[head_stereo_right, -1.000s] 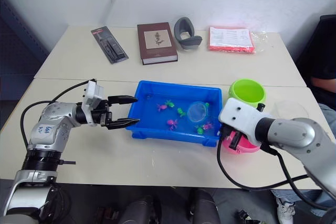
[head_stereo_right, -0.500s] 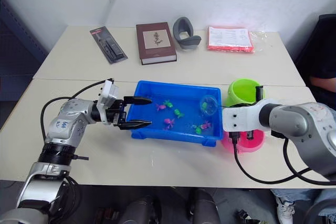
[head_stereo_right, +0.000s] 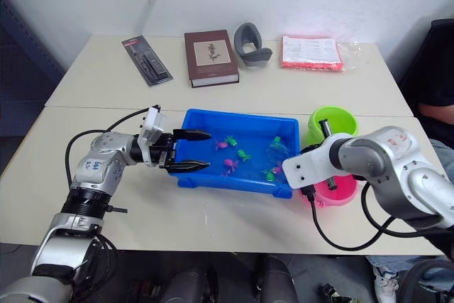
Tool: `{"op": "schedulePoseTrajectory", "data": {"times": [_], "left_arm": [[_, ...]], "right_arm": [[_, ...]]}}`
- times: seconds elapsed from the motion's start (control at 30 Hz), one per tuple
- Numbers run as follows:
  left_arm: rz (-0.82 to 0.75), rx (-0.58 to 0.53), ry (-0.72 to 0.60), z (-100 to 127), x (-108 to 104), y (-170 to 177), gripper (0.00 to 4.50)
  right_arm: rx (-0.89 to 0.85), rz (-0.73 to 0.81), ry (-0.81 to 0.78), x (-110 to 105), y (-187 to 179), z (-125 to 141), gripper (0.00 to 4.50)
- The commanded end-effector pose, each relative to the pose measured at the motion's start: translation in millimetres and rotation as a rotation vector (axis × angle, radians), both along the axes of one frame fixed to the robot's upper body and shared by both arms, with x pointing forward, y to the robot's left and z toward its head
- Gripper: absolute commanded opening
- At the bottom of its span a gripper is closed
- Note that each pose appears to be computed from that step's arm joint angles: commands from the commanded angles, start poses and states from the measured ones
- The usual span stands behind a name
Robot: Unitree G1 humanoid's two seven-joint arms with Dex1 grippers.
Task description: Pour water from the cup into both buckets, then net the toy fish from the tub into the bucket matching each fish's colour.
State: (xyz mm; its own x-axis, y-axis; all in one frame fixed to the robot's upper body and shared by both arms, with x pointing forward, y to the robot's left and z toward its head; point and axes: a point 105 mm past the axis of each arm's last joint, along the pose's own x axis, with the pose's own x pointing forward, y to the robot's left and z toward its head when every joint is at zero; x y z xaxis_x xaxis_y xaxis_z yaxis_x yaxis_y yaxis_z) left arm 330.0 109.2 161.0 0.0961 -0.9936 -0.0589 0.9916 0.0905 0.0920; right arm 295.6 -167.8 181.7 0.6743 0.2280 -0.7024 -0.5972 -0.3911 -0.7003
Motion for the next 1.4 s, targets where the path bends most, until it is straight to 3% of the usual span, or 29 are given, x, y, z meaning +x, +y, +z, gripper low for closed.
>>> {"op": "schedulePoseTrajectory", "data": {"times": [0.03, 0.2, 0.63, 0.93, 1.4], "left_arm": [[-0.016, 0.0, -0.031, 6, -2, 0, 4.44], [-0.007, 0.006, -0.027, 6, -3, 4, 4.44], [0.003, 0.012, -0.022, 5, -4, 8, 4.44], [0.018, 0.027, -0.029, 5, -3, 14, 4.44], [0.046, 0.045, -0.038, 4, -2, 22, 4.44]], "right_arm": [[-0.035, -0.024, -0.013, 3, -4, 8, 0.0], [0.062, -0.133, 0.12, -5, -7, 6, 0.0], [0.34, -0.327, 0.248, -12, -1, 5, 0.0], [0.437, -0.334, 0.36, -20, 12, -7, 0.0], [0.509, -0.399, 0.326, -11, 0, -1, 0.0]]}}
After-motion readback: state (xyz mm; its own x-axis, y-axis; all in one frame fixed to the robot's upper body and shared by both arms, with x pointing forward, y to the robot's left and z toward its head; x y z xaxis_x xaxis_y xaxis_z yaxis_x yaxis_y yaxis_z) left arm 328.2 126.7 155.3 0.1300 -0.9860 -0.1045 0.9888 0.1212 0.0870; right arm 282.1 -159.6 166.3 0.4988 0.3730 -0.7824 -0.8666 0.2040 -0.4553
